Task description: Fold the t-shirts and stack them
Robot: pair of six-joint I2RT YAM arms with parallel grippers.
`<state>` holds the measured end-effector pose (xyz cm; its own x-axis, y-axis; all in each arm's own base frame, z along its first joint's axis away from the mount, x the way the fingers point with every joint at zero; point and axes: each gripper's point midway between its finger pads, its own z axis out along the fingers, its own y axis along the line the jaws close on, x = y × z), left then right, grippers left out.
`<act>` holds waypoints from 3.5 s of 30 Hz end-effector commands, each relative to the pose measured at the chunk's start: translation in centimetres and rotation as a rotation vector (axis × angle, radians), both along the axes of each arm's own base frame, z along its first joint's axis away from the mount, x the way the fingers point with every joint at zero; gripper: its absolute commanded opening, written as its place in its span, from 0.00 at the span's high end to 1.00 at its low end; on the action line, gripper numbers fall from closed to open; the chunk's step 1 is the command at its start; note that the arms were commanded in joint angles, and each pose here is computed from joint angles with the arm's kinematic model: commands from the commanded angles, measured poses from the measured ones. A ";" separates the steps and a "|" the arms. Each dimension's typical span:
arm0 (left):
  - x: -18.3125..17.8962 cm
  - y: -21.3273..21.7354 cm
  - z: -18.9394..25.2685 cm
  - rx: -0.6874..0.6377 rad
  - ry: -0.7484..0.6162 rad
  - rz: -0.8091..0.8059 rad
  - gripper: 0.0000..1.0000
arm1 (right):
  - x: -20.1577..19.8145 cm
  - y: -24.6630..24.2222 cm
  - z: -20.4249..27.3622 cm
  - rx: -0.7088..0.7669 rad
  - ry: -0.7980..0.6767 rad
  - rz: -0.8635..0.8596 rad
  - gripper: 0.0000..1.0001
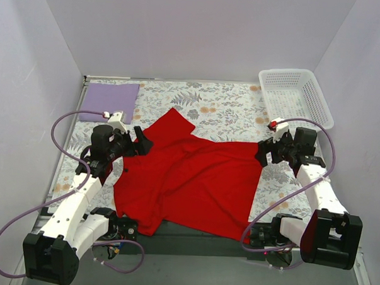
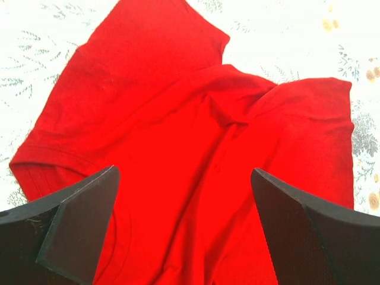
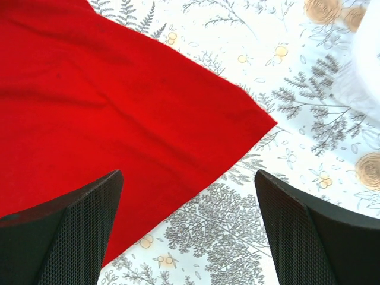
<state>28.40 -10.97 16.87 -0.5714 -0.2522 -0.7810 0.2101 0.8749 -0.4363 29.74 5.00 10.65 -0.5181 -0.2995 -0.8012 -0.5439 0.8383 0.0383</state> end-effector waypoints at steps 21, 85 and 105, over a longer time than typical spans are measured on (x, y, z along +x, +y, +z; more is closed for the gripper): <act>0.2 -1.0 1.0 0.000 -0.058 -0.053 0.08 | 6.4 -3.9 -3.2 -0.098 -0.068 -0.124 0.30; 0.3 -1.0 0.5 0.007 -0.042 -0.057 0.08 | 6.7 -1.5 -5.8 -0.109 0.101 0.094 0.99; 0.5 -0.8 -0.4 0.023 -0.020 -0.049 0.09 | 4.2 1.5 -1.6 -0.009 0.002 0.258 0.99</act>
<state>28.58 -11.89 16.37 -0.5848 -0.2189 -0.7811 0.2525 0.8659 -0.4317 34.55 5.75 7.91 -0.4650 -0.4368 -0.7700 -0.7111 0.7024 0.0310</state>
